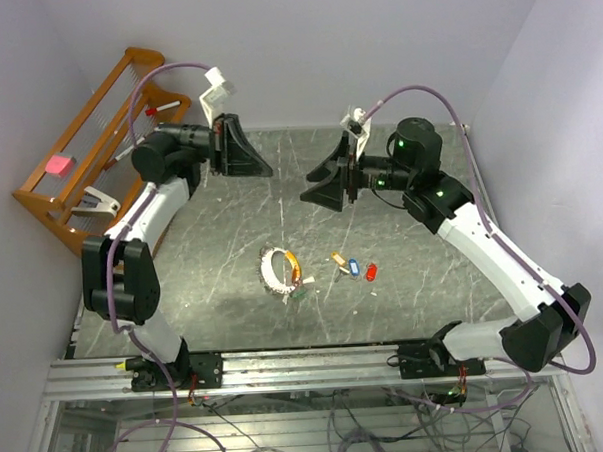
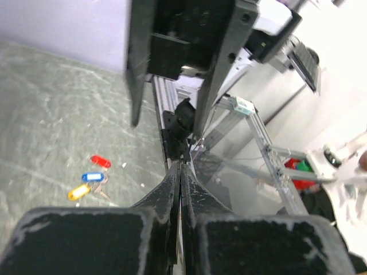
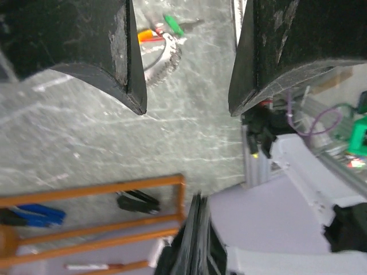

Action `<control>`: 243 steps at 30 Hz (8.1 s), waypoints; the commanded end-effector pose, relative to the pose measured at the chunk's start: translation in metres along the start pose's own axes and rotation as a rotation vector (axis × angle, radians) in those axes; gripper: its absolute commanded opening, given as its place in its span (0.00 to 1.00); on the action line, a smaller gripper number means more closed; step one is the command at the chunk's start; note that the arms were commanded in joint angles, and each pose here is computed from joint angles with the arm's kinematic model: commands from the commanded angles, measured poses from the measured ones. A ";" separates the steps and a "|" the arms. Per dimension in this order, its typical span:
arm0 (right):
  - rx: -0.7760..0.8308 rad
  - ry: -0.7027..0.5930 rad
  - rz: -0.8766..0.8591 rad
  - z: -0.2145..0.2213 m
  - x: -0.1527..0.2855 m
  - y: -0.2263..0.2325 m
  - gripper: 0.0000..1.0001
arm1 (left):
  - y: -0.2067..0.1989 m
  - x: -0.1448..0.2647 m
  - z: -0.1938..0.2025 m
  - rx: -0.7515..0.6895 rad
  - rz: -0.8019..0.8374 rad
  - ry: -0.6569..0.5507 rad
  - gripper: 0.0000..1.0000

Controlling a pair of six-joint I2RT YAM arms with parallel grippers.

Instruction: Put the keys on the keyring

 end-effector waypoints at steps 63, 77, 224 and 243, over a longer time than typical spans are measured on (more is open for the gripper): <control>-0.957 0.637 0.689 0.251 -0.095 -0.191 0.37 | 0.010 0.088 -0.059 0.076 -0.639 -0.200 0.58; -0.993 0.656 0.669 0.265 -0.116 -0.190 0.35 | 0.011 0.092 -0.057 0.070 -0.685 -0.188 0.58; -0.170 -0.101 0.144 -0.050 -0.063 -0.005 0.00 | 0.039 0.024 0.027 -0.169 -0.385 0.051 0.41; -0.169 -0.081 0.149 -0.043 -0.057 -0.002 0.00 | 0.025 0.022 0.018 -0.167 -0.331 0.062 0.07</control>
Point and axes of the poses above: each gripper's point midway between its finger pads, its own x axis back along the fingers, its own y axis along the line the jaws close on, z = x × y, the point moved 4 cm from there along x, back along the fingers, and after that the axes turned 12 degrees about -x, right-handed, at the moved point
